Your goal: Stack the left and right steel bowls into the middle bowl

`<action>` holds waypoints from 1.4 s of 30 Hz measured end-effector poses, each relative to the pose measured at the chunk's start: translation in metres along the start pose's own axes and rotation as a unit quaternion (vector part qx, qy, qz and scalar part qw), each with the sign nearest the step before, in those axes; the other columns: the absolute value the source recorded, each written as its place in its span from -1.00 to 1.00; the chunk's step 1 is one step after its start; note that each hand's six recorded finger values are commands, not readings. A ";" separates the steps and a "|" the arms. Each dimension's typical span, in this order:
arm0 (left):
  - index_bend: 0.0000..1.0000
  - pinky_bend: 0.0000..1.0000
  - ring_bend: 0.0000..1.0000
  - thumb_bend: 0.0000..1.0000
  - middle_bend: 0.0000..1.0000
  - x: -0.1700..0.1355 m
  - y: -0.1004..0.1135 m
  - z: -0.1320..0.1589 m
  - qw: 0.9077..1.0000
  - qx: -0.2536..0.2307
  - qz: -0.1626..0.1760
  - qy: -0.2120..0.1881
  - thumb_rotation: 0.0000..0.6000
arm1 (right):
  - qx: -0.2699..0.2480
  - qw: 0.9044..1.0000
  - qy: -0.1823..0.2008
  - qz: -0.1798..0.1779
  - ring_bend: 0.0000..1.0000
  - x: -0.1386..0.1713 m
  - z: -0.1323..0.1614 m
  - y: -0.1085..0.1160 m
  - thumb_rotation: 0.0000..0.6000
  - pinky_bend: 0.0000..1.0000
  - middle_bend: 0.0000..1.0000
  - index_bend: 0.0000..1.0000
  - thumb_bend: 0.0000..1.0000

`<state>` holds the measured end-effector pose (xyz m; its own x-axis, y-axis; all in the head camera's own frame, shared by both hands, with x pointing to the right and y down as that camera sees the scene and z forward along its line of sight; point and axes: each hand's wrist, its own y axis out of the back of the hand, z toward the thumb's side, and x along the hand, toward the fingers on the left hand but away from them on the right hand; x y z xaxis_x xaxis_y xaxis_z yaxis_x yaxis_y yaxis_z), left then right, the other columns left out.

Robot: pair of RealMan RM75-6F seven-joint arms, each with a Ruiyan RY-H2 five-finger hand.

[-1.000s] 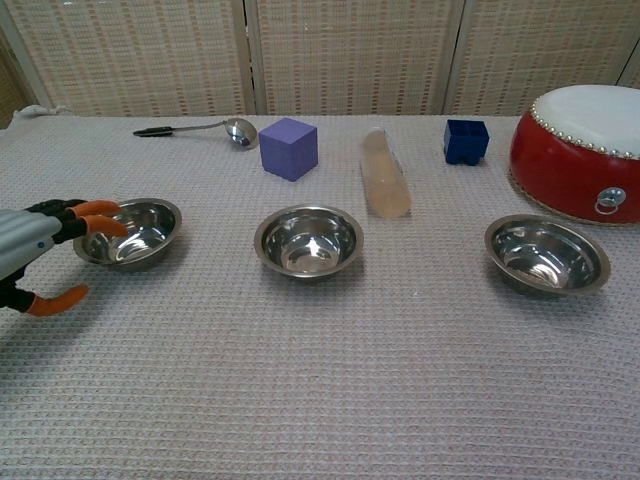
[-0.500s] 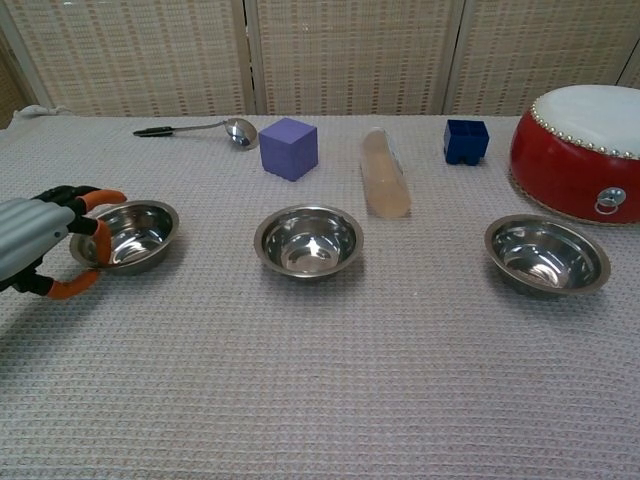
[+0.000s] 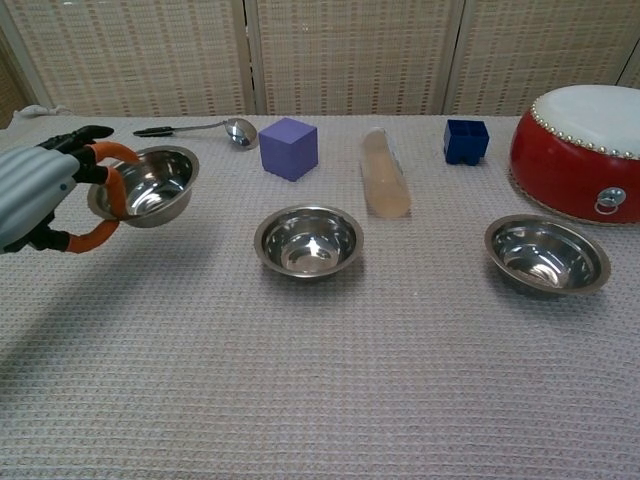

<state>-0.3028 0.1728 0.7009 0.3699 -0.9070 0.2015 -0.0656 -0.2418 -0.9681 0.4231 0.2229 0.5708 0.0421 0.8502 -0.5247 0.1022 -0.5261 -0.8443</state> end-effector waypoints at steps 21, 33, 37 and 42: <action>-0.65 -0.77 -1.00 -0.11 -0.82 0.038 -0.020 0.123 0.993 -0.025 -0.065 -0.098 1.00 | -0.012 1.000 0.005 -0.013 -1.00 0.007 -0.001 0.010 1.00 -1.00 -1.00 -1.00 -0.70; -0.89 -0.78 -1.00 -0.17 -0.87 0.031 -0.004 0.140 0.987 -0.071 -0.071 -0.124 1.00 | -0.013 1.000 0.002 -0.011 -1.00 0.005 -0.002 0.009 1.00 -1.00 -1.00 -1.00 -0.70; -0.90 -0.78 -1.00 -0.17 -0.87 0.024 0.003 0.128 0.988 -0.069 -0.068 -0.117 1.00 | -0.005 1.000 0.005 -0.003 -1.00 0.002 0.000 0.003 1.00 -1.00 -1.00 -1.00 -0.70; -0.90 -0.78 -1.00 -0.17 -0.87 -0.011 0.023 0.063 0.996 -0.044 -0.052 -0.050 1.00 | 0.010 0.998 0.043 0.033 -1.00 -0.018 0.023 -0.032 1.00 -1.00 -1.00 -1.00 -0.70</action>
<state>-0.2499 0.1987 0.6669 0.4682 -0.8381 0.2799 -0.1015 -0.3656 -0.9252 0.3962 0.2237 0.6047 0.1339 0.8120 -0.5681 0.0773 -0.5801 -0.8109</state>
